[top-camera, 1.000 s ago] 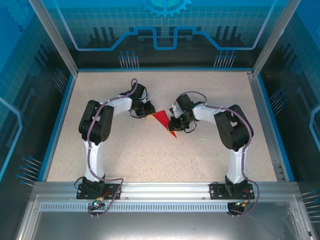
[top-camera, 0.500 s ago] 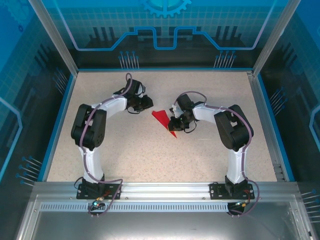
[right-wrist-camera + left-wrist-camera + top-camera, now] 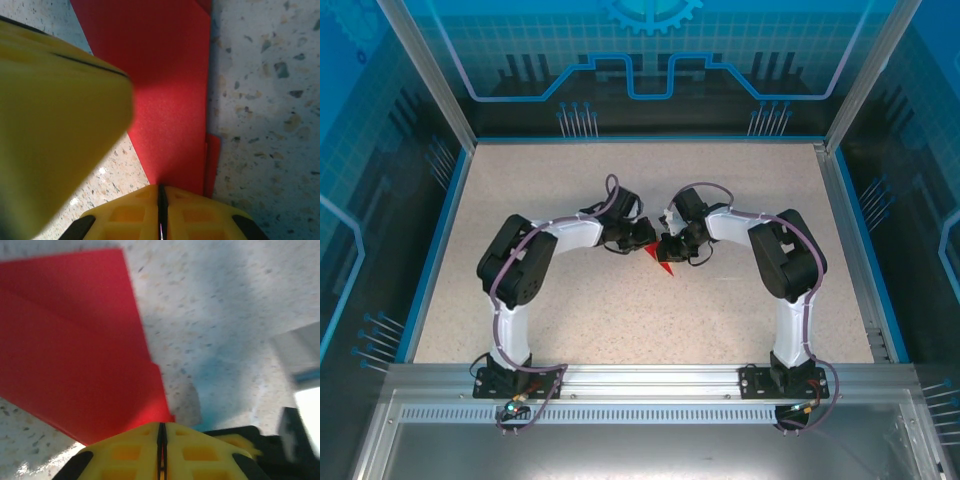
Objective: Fold a paper plane with a square sheet of paper (pick it up from the middle)
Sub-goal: Fold the wing for the fifth time at the center of the table.
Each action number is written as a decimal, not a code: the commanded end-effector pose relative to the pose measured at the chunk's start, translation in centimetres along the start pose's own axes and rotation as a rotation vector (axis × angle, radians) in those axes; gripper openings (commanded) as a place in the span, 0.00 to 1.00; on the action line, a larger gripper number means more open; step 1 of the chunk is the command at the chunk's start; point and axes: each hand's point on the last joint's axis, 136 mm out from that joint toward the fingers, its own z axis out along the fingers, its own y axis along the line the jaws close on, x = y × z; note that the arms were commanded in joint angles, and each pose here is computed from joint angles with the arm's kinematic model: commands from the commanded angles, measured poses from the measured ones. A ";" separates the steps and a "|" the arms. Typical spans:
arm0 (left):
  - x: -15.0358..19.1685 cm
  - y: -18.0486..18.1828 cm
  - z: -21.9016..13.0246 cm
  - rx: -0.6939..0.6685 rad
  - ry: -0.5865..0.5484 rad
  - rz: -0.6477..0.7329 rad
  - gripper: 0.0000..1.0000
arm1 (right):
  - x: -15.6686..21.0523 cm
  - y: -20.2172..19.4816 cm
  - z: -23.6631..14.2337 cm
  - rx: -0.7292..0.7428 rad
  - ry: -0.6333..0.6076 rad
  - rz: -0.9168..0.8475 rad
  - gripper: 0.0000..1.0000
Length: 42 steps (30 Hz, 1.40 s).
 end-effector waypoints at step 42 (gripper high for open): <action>-7.9 12.6 -1.2 -0.076 -0.200 -0.232 0.09 | 9.2 -8.7 2.9 0.295 0.287 0.164 0.10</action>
